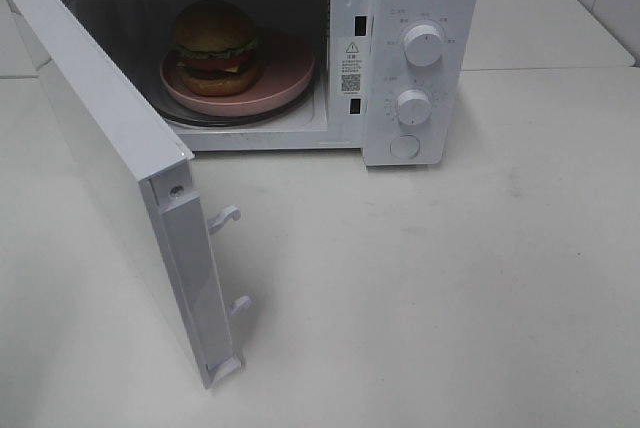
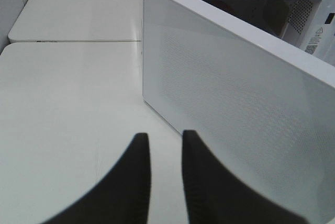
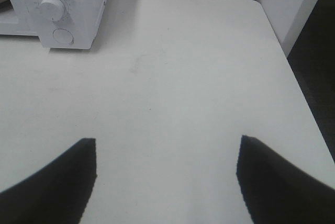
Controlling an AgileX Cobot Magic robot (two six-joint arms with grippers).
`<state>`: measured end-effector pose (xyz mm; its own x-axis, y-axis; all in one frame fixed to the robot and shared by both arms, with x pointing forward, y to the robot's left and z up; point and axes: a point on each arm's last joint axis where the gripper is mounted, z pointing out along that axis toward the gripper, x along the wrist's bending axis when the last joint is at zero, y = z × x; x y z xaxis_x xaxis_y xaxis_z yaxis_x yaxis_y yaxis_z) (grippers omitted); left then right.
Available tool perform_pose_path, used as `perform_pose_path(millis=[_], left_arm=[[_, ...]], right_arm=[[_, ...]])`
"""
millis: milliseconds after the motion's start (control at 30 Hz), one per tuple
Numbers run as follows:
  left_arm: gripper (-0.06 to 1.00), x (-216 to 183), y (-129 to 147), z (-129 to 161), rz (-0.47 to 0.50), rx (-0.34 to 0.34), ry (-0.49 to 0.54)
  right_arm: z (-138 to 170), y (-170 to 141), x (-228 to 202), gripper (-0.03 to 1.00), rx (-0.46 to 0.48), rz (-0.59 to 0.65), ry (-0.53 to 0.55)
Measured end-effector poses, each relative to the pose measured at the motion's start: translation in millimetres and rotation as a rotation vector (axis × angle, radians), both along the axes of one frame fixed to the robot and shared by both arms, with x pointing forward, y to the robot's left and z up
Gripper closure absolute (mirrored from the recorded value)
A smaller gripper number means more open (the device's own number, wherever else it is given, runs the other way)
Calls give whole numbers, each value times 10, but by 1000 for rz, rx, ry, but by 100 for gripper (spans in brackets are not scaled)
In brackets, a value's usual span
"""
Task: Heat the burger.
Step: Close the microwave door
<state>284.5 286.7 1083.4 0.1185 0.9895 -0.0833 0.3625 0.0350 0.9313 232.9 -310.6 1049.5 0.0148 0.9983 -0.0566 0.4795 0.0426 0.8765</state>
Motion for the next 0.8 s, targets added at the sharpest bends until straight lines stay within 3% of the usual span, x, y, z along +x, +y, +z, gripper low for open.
perform_pose_path(millis=[33,67,100,167,467,633,800], left_arm=[[73,0,0,0,0,0,0],[86,41,4,0,3,-2,8],[91,136,14,1,11,-6,23],[94,178,19,5,15,-7,24],[94,569,86,-97,56,36,-31],[94,752,155,-460,141,14,-104],[94,801,168,-595,165,33,-165]], right_arm=[[0,0,0,24,0,0,0],[0,0,0,24,0,0,0],[0,0,0,24,0,0,0],[-1,0,0,24,0,0,1],[-1,0,0,24,0,0,1],[-1,0,0,24,0,0,1],[-1,0,0,24,0,0,1]])
